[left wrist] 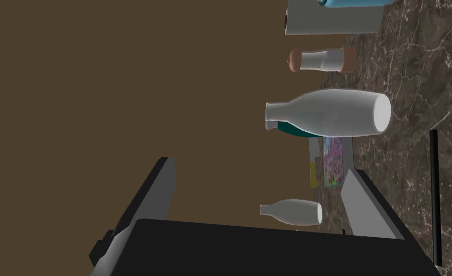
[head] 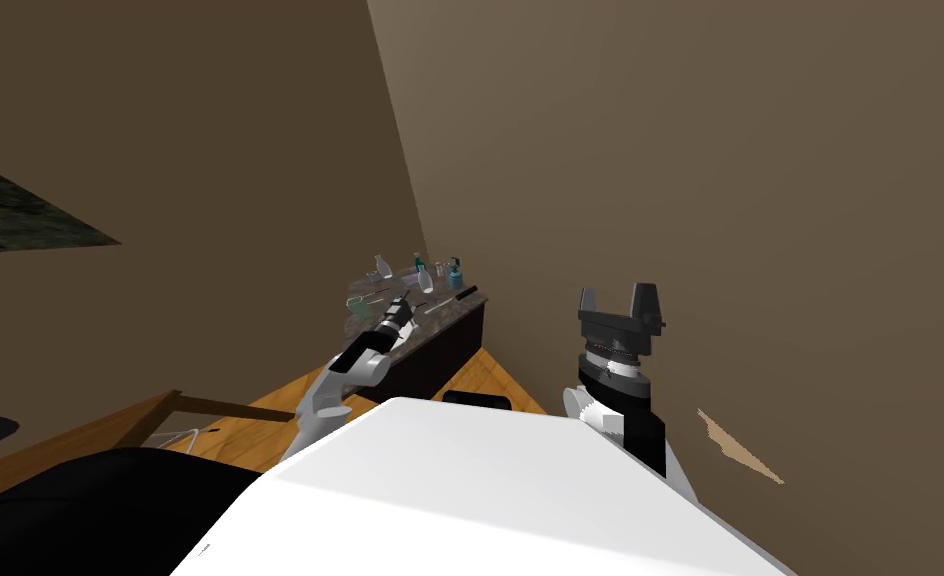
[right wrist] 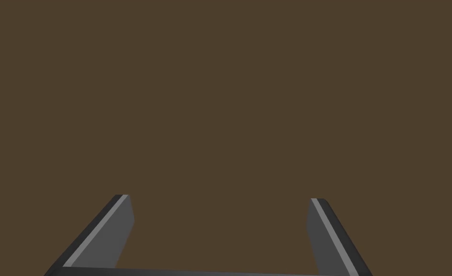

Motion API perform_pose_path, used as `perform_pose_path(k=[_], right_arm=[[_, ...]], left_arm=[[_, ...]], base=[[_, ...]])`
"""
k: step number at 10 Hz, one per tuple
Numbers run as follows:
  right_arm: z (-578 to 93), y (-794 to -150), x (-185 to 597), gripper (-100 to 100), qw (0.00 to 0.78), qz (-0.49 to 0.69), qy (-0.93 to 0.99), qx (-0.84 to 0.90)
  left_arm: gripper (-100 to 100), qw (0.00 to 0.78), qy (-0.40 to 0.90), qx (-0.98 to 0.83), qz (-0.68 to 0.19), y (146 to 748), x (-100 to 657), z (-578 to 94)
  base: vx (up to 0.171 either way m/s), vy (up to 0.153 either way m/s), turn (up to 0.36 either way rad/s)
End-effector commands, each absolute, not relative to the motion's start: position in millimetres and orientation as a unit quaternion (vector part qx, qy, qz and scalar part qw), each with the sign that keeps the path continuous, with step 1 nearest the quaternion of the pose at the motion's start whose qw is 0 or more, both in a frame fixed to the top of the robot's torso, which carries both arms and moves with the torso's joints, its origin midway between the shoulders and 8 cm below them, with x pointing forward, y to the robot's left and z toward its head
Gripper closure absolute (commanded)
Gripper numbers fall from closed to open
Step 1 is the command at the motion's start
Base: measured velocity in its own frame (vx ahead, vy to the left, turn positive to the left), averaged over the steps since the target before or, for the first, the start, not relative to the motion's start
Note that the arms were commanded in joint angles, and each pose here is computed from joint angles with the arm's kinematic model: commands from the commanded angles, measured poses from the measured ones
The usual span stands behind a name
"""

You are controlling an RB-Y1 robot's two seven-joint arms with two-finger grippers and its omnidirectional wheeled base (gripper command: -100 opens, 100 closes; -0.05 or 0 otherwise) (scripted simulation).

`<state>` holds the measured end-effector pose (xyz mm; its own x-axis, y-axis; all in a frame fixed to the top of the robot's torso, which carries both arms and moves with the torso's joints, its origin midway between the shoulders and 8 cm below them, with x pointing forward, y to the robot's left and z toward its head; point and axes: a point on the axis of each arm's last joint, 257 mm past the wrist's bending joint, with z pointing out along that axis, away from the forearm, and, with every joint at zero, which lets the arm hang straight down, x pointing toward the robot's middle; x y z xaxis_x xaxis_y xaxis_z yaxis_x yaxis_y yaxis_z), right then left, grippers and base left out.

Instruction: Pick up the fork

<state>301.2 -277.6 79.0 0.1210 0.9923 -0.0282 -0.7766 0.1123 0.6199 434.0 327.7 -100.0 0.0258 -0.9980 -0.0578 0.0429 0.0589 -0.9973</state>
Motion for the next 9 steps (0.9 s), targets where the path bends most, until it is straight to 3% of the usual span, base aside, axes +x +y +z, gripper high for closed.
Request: perform_pose_path(k=[1, 9], right_arm=[[79.0, -277.6, 301.2, 0, 0.710, 0.623, 0.228, 0.237], [79.0, -277.7, 301.2, 0, 0.710, 0.623, 0.228, 0.237]], left_arm=[[-100, 0.520, 0.509, -0.492, -0.477, 333.0, 436.2, -110.8], [-100, 0.467, 0.566, -0.538, -0.415, 354.1, 436.9, -161.0]], base=[[-0.021, -0.005, -0.042], [-0.011, -0.004, -0.039]])
